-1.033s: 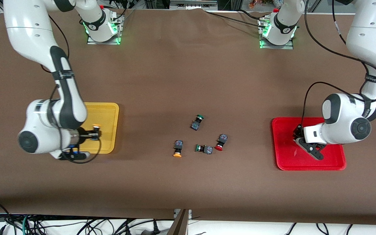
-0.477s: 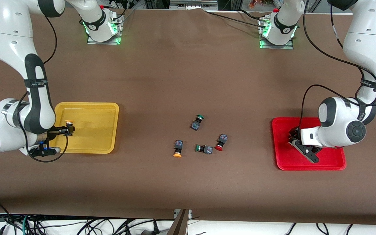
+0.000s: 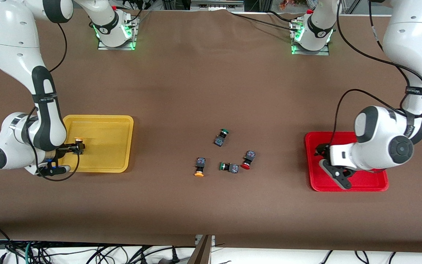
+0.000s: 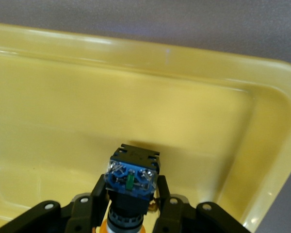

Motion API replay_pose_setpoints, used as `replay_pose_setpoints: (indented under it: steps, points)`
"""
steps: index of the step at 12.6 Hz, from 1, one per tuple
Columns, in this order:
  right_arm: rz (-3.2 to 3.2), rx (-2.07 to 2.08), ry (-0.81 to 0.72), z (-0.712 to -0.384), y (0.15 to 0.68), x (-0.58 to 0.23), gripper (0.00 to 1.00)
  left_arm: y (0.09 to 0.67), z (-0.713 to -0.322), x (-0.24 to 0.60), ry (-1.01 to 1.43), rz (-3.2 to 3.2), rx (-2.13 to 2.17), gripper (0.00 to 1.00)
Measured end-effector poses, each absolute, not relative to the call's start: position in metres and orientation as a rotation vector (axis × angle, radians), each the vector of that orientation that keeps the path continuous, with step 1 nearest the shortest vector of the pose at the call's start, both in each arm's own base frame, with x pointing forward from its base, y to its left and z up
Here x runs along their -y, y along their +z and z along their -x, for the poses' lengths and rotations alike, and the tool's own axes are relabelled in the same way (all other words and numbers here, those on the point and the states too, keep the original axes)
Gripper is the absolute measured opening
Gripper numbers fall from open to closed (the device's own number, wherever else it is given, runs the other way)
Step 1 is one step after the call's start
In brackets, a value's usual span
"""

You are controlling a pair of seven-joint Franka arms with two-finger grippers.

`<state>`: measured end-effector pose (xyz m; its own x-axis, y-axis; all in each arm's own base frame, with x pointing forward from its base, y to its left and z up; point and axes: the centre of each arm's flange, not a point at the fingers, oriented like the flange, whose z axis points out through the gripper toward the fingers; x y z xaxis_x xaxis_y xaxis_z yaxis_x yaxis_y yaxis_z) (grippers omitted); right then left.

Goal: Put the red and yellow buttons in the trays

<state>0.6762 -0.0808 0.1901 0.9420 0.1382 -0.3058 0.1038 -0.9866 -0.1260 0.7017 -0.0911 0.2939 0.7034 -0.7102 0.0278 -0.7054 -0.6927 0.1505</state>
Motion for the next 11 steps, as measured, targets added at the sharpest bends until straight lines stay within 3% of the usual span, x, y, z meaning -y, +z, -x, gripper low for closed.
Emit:
replay_pose_setpoints:
  steps: [5,7,11]
  points:
    - [2.999,0.184,0.465,-0.674,0.181,0.082,0.43,0.281,-0.670,0.262,0.017,-2.847,0.921,1.00]
    - [2.998,0.182,0.470,-0.670,0.176,0.082,0.43,0.252,-0.675,0.283,0.178,-2.837,0.831,1.00]
    - [2.992,0.177,0.484,-0.665,0.175,0.082,0.43,0.193,-0.650,0.317,0.207,-2.835,0.666,1.00]
